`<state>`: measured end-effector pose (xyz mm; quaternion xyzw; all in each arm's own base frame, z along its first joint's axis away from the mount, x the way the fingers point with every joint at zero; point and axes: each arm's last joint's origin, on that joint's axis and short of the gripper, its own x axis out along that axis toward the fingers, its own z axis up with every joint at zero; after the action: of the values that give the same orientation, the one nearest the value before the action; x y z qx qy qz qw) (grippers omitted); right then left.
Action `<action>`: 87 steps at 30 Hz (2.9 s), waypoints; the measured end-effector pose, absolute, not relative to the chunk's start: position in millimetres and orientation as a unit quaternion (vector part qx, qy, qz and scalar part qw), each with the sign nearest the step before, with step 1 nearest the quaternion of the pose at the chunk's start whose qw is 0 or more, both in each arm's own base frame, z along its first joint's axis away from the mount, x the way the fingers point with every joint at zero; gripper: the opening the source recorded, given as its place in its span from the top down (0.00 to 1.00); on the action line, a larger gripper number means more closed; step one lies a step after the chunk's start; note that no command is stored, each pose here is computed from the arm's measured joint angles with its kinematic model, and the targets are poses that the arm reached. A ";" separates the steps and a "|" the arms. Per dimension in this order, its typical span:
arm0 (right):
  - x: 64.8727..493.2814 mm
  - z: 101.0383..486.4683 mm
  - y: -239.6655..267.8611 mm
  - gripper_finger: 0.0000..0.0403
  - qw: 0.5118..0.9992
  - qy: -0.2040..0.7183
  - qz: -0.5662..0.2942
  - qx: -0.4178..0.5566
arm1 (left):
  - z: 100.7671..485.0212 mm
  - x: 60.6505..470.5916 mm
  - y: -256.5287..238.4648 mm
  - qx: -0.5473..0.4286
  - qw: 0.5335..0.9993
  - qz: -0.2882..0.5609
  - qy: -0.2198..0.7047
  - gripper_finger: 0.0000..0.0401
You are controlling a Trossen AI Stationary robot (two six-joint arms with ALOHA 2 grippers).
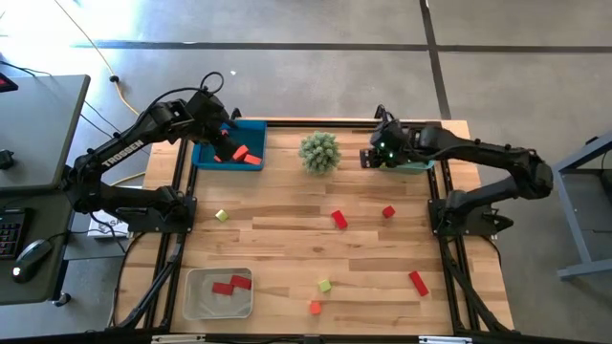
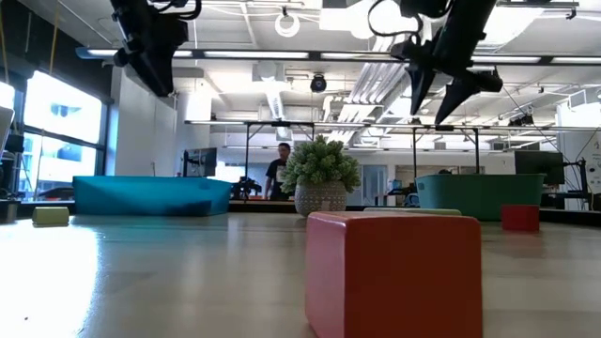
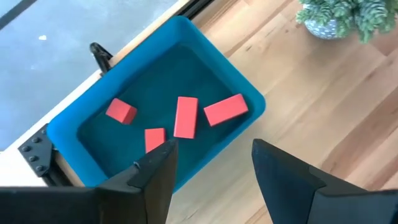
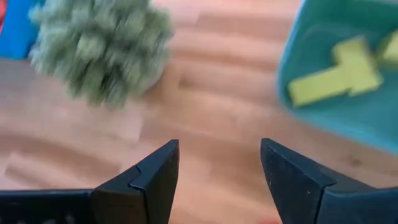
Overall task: Sort & place blocks by color
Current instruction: Put the red block into the white bin
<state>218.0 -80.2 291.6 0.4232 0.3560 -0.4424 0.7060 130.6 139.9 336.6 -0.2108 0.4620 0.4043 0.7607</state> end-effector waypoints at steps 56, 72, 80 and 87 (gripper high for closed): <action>155.8 231.0 146.6 0.47 0.603 0.620 -0.297 0.404 | 336.5 131.0 139.8 -0.195 0.769 0.387 0.471 0.52; 123.6 176.1 170.6 0.47 0.567 0.612 -0.288 0.469 | 336.5 131.0 139.8 -0.206 0.766 0.393 0.465 0.52; 116.9 163.8 169.5 0.47 0.555 0.622 -0.288 0.471 | 336.5 131.1 139.7 -0.216 0.764 0.398 0.460 0.52; 118.6 153.8 171.8 0.47 0.556 0.629 -0.289 0.461 | 336.5 131.1 139.7 -0.217 0.763 0.399 0.460 0.52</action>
<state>118.6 171.8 153.8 0.4609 0.6287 -0.2888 0.5558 131.1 139.7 336.5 -0.2168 0.4597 0.3990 0.7632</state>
